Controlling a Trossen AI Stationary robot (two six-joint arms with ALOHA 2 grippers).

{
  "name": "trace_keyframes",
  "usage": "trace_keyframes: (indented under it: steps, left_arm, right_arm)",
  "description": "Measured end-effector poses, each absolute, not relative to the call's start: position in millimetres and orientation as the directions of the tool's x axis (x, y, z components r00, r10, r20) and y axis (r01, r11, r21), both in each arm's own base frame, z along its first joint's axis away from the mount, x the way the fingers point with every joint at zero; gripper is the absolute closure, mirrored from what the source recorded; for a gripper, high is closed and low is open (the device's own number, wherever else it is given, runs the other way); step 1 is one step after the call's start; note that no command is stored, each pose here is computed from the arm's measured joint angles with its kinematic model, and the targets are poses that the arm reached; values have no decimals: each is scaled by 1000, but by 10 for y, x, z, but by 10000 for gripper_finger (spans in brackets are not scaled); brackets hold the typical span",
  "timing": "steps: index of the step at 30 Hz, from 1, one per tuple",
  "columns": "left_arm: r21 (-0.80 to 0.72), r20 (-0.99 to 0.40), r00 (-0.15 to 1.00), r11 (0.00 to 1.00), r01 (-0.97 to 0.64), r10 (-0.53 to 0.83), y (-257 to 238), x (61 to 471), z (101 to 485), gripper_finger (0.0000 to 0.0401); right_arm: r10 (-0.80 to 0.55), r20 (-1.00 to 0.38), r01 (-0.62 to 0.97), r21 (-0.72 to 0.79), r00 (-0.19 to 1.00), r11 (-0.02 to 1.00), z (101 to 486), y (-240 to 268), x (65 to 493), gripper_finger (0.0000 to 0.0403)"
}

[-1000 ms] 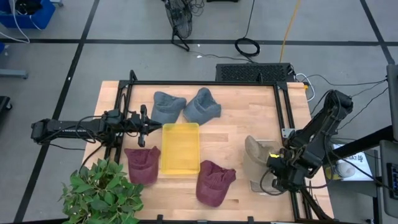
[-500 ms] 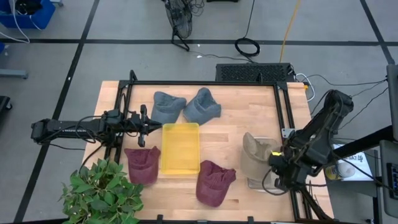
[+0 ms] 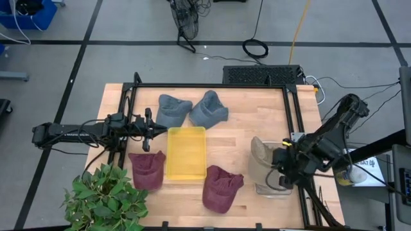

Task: Pick & Place hat
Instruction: Put the brown cap into the transparent bin

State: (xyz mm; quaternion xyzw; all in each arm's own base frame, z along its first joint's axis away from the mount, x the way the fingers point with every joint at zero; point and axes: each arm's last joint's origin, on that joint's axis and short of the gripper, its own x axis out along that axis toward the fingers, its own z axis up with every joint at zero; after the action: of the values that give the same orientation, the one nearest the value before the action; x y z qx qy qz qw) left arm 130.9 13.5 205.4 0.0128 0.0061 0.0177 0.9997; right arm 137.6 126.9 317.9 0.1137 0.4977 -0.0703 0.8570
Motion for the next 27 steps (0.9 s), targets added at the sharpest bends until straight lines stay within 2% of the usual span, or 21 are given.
trace_keyframes:
  steps: [9,14,18,22,25,27]
  left_arm:
    - [24,-13,999,999,-36,37,136,1309,2053,359]
    - [24,-15,999,999,-36,37,135,1309,2051,359]
    - [23,-23,999,999,-36,37,135,1309,2043,359]
    - [23,-22,999,999,-37,37,136,1309,2044,359]
    - [23,-21,999,999,-37,37,136,1309,2045,359]
    - [23,-21,999,999,-37,37,136,1309,2045,359]
  right_arm:
    - [22,-927,247,123,375,961,3044,1097,1501,214]
    - [42,-952,232,116,303,966,2858,1119,1532,172]
    - [26,-958,219,91,284,972,2741,1127,1543,164]
    - [-9,-971,231,48,239,972,2587,1100,1507,173]
    - [-27,-976,237,26,216,971,2494,1081,1483,196]
    - [-33,-978,245,19,206,969,2452,1074,1473,228]
